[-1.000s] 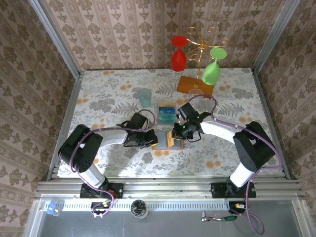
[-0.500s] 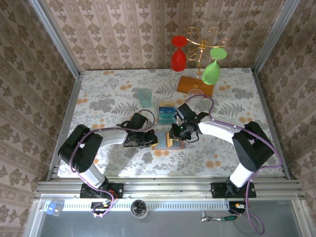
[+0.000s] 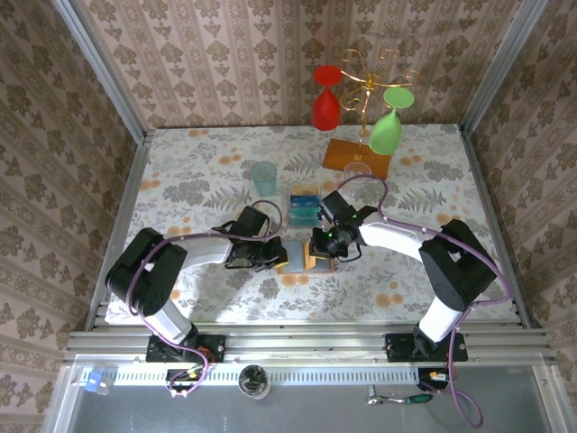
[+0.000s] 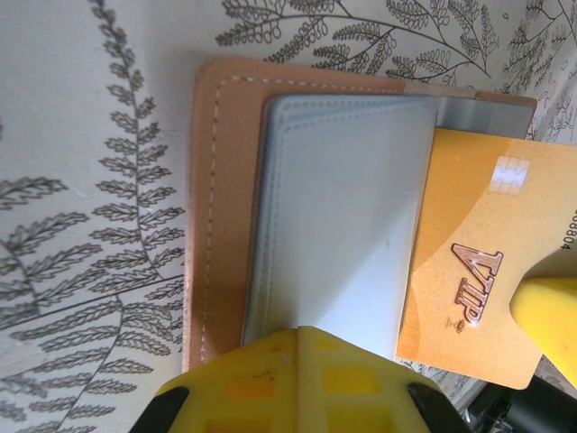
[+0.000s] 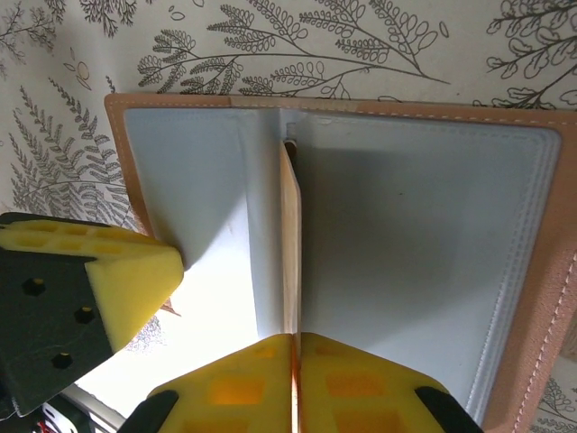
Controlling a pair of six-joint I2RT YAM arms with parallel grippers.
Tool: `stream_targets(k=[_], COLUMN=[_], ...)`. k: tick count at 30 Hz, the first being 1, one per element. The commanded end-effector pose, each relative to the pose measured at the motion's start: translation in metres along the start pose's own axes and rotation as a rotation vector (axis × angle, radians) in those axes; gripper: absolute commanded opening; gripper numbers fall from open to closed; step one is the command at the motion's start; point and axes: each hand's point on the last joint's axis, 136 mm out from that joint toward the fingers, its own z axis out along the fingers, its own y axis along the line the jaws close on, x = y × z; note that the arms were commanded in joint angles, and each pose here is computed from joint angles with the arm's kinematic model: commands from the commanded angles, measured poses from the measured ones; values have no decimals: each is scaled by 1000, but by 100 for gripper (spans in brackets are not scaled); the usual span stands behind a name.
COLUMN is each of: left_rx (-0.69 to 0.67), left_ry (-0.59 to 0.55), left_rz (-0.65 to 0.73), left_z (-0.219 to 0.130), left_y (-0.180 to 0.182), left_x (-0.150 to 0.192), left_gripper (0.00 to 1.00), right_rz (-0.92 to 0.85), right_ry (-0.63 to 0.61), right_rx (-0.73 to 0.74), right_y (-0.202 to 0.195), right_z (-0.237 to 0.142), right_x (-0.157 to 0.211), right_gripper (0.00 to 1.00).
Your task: Take the credit cards out of the card holder
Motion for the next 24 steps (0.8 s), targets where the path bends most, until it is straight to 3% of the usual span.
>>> stream_targets(k=[1, 16, 24], left_rx=[-9, 4, 1], left_ry=[-4, -40, -54], left_rz=[2, 9, 4], left_z=[-6, -17, -21], left_y=[3, -2, 3], left_x=[2, -8, -8], left_gripper=[0, 0, 1], right_rz=[8, -94, -399], right_ry=[-10, -76, -23], right_rx=[28, 69, 96], right_y=[-2, 4, 10], right_z=[0, -39, -52], right_x=[-2, -10, -10], right_gripper=[8, 3, 4])
